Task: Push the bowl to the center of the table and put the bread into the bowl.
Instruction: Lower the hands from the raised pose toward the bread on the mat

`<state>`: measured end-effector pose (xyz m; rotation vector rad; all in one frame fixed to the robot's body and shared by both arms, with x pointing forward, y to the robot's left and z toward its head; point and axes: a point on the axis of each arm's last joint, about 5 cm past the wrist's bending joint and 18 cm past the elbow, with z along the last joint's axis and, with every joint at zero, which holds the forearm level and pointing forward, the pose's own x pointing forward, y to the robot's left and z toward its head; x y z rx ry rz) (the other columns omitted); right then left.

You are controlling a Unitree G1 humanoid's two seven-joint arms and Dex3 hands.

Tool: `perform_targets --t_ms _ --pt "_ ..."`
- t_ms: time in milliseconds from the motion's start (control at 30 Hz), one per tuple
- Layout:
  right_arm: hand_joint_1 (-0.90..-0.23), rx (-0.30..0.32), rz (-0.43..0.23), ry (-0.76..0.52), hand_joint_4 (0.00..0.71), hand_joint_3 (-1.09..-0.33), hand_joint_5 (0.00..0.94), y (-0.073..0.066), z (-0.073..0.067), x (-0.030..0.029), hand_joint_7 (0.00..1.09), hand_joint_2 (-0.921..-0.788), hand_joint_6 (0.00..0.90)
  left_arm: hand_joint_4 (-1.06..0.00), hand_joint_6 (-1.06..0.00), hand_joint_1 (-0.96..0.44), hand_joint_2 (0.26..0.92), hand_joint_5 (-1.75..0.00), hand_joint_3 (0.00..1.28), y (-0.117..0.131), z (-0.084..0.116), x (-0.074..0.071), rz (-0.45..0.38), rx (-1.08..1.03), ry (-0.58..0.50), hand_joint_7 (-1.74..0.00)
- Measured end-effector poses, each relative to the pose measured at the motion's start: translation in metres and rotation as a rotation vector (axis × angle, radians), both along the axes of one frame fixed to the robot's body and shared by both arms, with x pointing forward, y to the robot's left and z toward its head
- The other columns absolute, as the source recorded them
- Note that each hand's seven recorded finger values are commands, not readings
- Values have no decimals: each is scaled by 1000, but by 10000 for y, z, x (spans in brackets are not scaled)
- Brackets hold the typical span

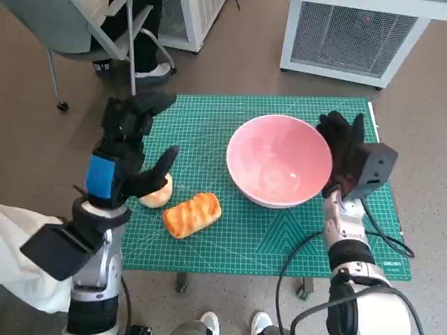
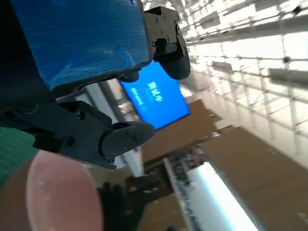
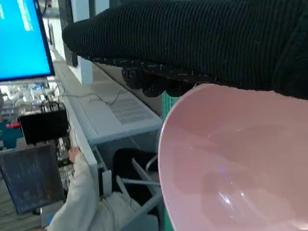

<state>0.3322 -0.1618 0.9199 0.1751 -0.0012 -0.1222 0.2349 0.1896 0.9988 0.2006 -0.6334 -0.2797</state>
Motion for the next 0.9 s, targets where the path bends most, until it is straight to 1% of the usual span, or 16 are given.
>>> perform_targets --t_ms 33,100,200,233,300,367,433,533,567,667,733,833,900 --pt "-294 0 1 3 417 -554 3 4 -1 0 577 -921 199 -57 1 -249 883 -704 429 9 6 -14 7 21 13 -941" --pt "-292 -1 3 4 417 -556 3 6 -1 1 578 -921 200 -92 -9 -247 900 -624 391 28 25 -49 21 65 41 -910" --pt "-288 -8 2 -2 416 -560 2 3 11 6 579 -921 200 -153 -52 -254 915 -483 346 68 58 -103 40 134 95 -821" --pt "-287 -11 -1 -8 416 -560 2 -2 19 8 579 -921 200 -161 -59 -256 917 -467 342 84 71 -122 46 157 110 -808" --pt "-285 -20 -6 -27 417 -558 2 -14 41 14 580 -921 198 -197 -96 -268 919 -390 331 113 93 -153 57 202 139 -731" --pt "-289 -35 -12 -65 418 -555 3 -28 78 22 581 -921 194 -250 -149 -281 920 -278 322 145 117 -180 64 250 173 -614" --pt "-294 -58 -15 -129 417 -554 2 -40 144 37 581 -921 187 -275 -179 -291 921 -212 314 176 145 -209 69 298 210 -543" --pt "-297 -93 -15 -243 415 -552 1 -51 263 57 618 -921 161 -305 -233 -307 921 -121 291 198 188 -243 80 366 260 -422" --pt "-298 -107 -13 -292 415 -552 1 -54 315 62 622 -921 159 -309 -241 -309 921 -108 288 200 205 -256 86 392 276 -403" --pt "-300 -147 -3 -432 412 -551 0 -58 465 71 667 -921 128 -335 -307 -328 921 -46 271 191 238 -289 97 455 316 -274" --pt "-304 -160 0 -502 411 -548 1 -54 543 71 679 -921 121 -344 -338 -339 921 -28 265 175 247 -302 100 487 332 -213" --pt "-314 -203 19 -682 413 -544 3 -42 683 16 695 -921 121 -350 -381 -355 921 -10 258 118 259 -335 121 583 365 -126" --pt "-336 -239 35 -790 416 -545 4 -28 767 -35 701 -921 119 -343 -377 -372 921 -5 255 78 256 -357 134 645 391 -93"
